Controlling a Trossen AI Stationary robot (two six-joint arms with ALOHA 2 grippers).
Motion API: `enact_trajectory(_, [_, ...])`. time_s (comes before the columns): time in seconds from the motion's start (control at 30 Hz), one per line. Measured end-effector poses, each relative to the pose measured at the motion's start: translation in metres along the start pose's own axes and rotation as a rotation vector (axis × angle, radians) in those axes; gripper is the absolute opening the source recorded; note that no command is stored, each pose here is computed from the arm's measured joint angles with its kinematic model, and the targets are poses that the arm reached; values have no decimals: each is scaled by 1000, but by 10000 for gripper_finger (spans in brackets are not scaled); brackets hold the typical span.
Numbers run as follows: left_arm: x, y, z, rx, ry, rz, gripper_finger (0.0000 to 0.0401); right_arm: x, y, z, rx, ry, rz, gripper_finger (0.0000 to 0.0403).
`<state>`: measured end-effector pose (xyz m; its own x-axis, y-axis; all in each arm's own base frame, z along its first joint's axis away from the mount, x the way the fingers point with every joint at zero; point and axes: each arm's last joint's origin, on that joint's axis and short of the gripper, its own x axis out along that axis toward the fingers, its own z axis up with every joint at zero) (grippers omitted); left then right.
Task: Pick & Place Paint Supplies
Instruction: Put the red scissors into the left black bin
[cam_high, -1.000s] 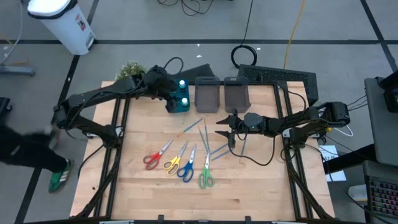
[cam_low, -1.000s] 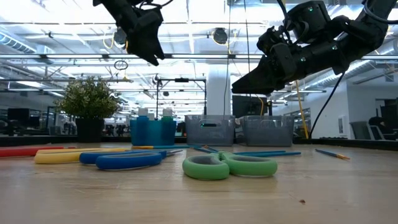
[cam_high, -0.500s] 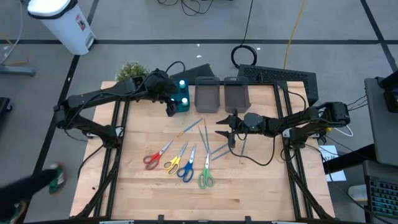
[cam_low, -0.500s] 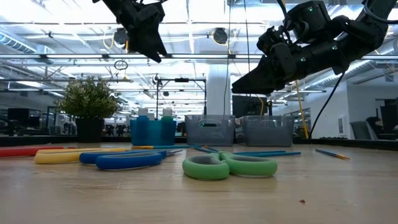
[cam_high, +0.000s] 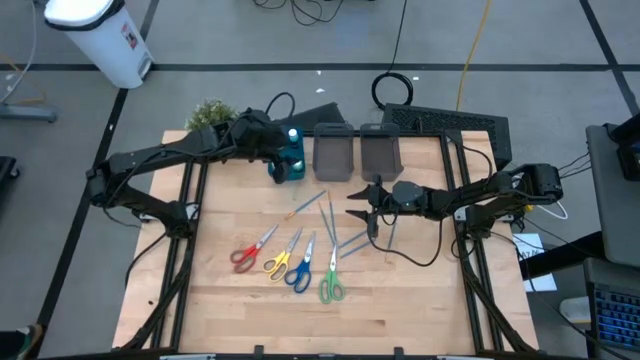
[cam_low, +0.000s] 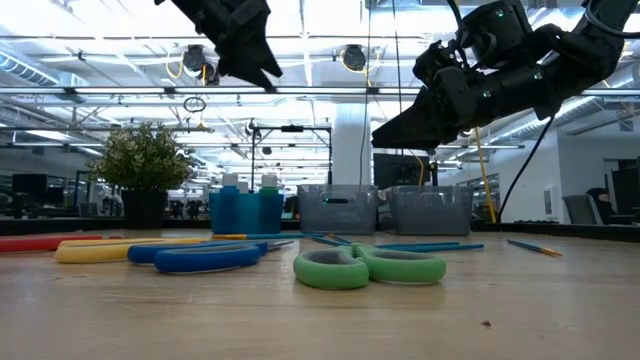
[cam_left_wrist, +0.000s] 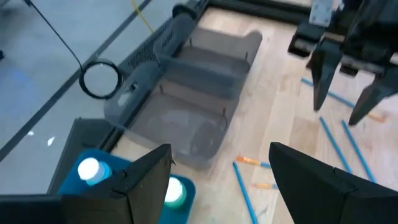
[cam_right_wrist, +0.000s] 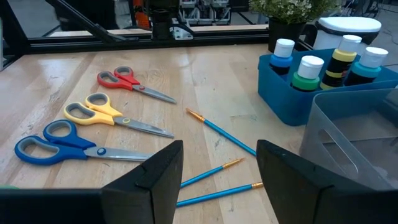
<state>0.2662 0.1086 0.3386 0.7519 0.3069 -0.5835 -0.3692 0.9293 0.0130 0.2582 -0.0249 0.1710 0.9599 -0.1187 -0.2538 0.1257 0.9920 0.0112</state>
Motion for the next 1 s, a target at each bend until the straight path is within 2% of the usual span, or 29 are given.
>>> enact_trajectory(0.3, [-1,0,12,-21,-122,0,280,0,0,0,0,-1,0,196])
enact_trajectory(0.67, [-3,0,25,-21,-261,0,280,0,0,0,89,-4,1,196])
enact_trajectory(1.0, [-5,0,30,-21,-316,1,280,-1,0,10,129,-107,13,196])
